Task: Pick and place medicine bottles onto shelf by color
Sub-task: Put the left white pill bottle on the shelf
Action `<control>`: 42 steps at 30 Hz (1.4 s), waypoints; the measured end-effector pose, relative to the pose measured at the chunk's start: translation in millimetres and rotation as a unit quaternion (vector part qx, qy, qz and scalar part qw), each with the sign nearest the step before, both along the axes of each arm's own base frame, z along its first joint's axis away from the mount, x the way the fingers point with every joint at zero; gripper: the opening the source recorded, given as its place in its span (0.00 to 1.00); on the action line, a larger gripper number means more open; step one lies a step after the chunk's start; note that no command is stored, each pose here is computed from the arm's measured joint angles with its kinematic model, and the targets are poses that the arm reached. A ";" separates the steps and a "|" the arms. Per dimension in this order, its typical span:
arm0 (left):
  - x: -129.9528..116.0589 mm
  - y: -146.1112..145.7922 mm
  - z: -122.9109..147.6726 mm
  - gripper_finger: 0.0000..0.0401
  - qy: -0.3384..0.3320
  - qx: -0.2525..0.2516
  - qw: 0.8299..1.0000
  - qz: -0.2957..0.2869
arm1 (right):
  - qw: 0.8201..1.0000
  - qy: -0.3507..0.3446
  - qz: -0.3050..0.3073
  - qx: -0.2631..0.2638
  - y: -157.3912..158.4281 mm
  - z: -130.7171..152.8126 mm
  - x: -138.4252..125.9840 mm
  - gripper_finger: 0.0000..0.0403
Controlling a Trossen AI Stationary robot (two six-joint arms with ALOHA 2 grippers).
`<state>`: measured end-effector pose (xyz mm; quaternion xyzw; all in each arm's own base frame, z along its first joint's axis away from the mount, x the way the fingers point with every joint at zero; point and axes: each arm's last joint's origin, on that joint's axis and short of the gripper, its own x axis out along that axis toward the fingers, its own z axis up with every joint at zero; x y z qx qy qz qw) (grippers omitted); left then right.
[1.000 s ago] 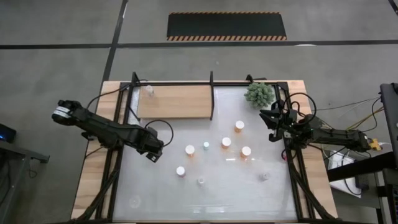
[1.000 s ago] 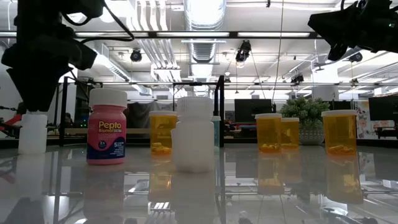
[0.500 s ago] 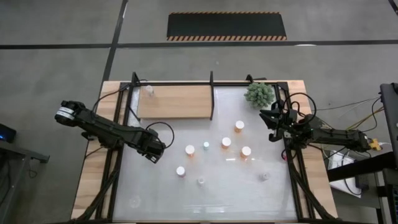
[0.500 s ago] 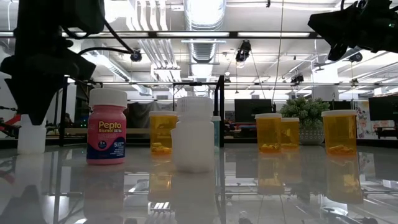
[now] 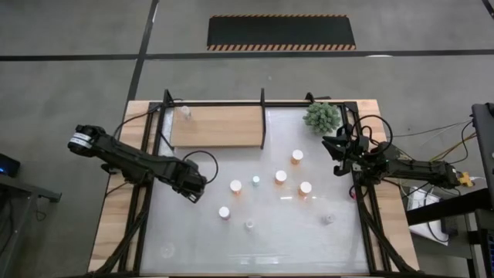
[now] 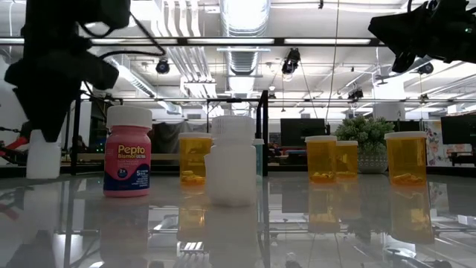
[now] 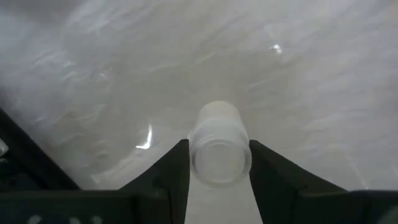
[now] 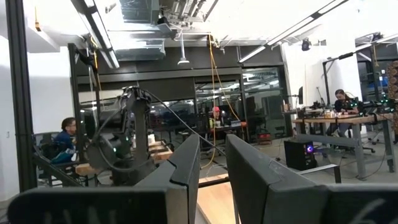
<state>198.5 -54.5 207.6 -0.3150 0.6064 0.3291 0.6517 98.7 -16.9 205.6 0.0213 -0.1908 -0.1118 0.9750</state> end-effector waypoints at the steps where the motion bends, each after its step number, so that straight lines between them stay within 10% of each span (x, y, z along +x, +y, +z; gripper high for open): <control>1: 3.0 -0.8 5.3 0.30 -0.010 -0.003 1.000 -0.004 | 1.000 0.000 0.000 0.000 0.0 0.0 0.0 0.17; 20: 79.6 56.0 108.3 0.30 -0.112 0.097 0.970 -0.192 | 1.000 0.002 -0.001 -0.002 0.0 -0.2 0.1 0.17; 42: 20.4 200.4 74.3 0.30 0.019 0.092 0.993 -0.073 | 1.000 0.027 0.000 0.004 -0.3 -4.9 1.8 0.17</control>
